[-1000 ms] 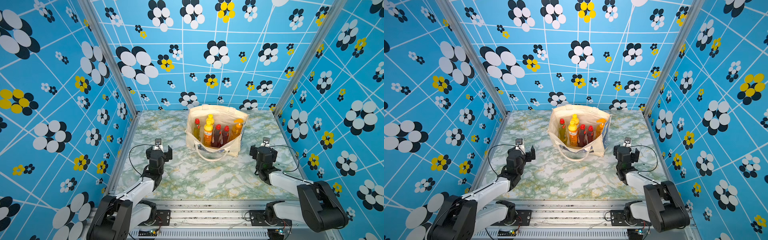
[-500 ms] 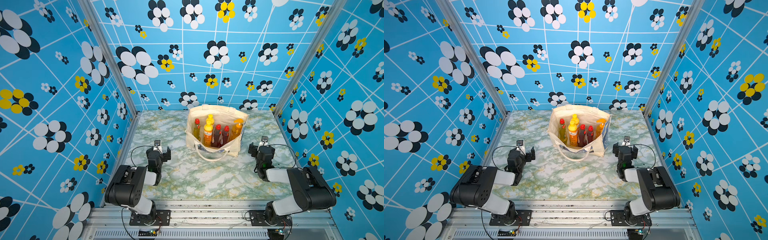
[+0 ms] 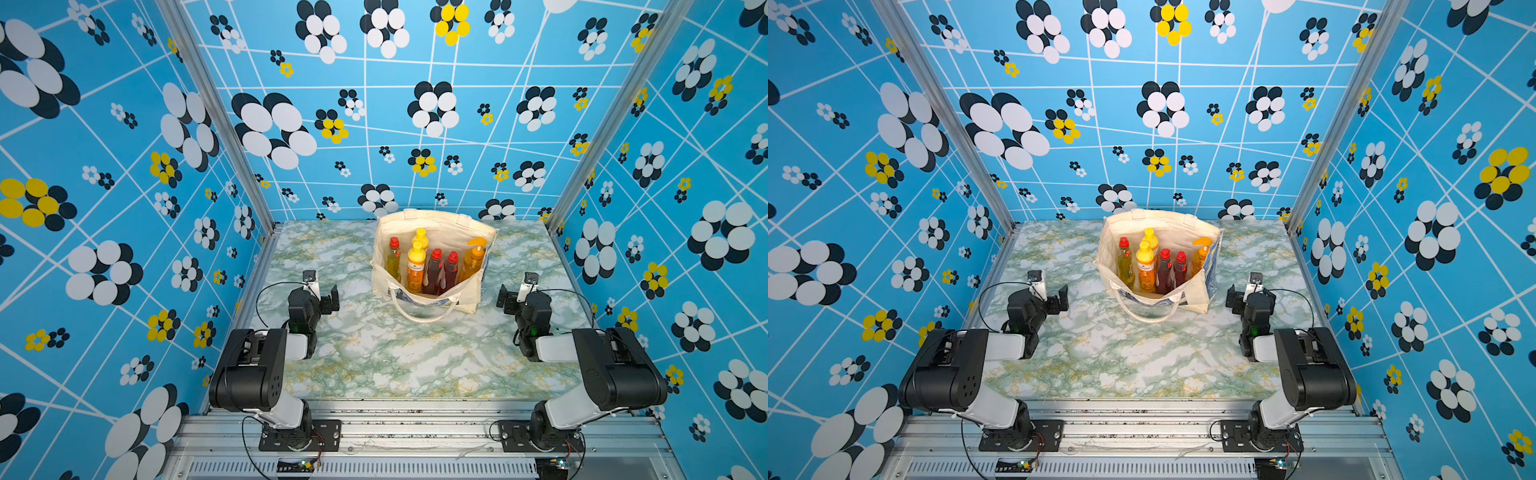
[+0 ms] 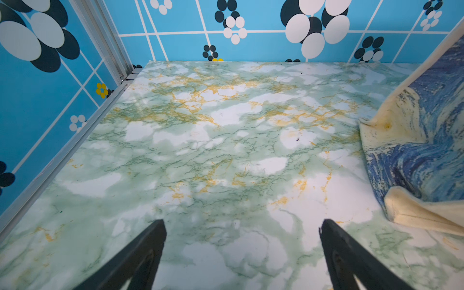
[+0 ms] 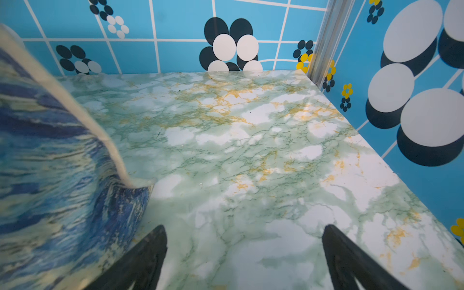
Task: Pack dish soap into the shopping bag
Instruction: Reset both arms
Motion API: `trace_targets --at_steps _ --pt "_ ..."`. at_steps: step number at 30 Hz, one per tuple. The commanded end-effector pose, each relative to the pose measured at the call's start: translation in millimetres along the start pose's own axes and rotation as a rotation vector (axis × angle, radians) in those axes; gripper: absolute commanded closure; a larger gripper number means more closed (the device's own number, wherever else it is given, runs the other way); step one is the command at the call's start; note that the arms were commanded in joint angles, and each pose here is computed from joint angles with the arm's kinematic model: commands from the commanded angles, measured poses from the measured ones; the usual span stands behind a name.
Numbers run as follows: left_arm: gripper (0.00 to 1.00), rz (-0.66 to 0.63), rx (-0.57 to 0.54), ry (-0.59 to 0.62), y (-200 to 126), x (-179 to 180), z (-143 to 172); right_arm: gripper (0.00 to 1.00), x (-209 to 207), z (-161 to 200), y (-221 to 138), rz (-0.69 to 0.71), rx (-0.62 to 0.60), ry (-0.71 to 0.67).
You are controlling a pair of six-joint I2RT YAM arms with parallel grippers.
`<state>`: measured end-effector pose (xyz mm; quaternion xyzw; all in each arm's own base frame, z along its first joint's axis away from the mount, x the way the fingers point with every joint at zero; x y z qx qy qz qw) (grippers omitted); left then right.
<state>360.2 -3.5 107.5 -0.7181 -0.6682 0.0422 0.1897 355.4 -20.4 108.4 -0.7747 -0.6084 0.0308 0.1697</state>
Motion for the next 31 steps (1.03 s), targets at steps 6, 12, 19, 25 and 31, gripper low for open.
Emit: trace_targets --at_steps 6,12,19,25,31 --pt "0.01 0.019 0.001 -0.001 0.6 -3.4 -2.7 0.01 12.1 1.8 1.5 -0.106 0.038 0.007" --pt "0.01 0.019 0.000 -0.001 0.6 -3.3 -3.1 0.01 12.0 2.2 1.5 -0.104 0.038 0.003" --pt "0.01 0.019 0.001 -0.001 0.7 -3.4 -2.8 0.01 11.4 2.1 1.0 -0.101 0.035 0.004" --pt "0.01 0.019 0.002 -0.001 0.8 -3.4 -2.6 0.01 11.5 1.9 1.2 -0.101 0.034 0.005" --pt "0.01 0.018 0.002 -0.001 0.7 -3.3 -2.6 0.01 11.4 2.5 1.0 -0.101 0.036 0.004"
Point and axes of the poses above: each gripper's point midway between its finger pads, its own y axis out along the fingers, its own x axis along the line the jaws close on, z = x × y, the point moved 4 cm from there along -y, back along the fingers, and after that the axes turned 13 degrees about y, right-handed, at the moved point
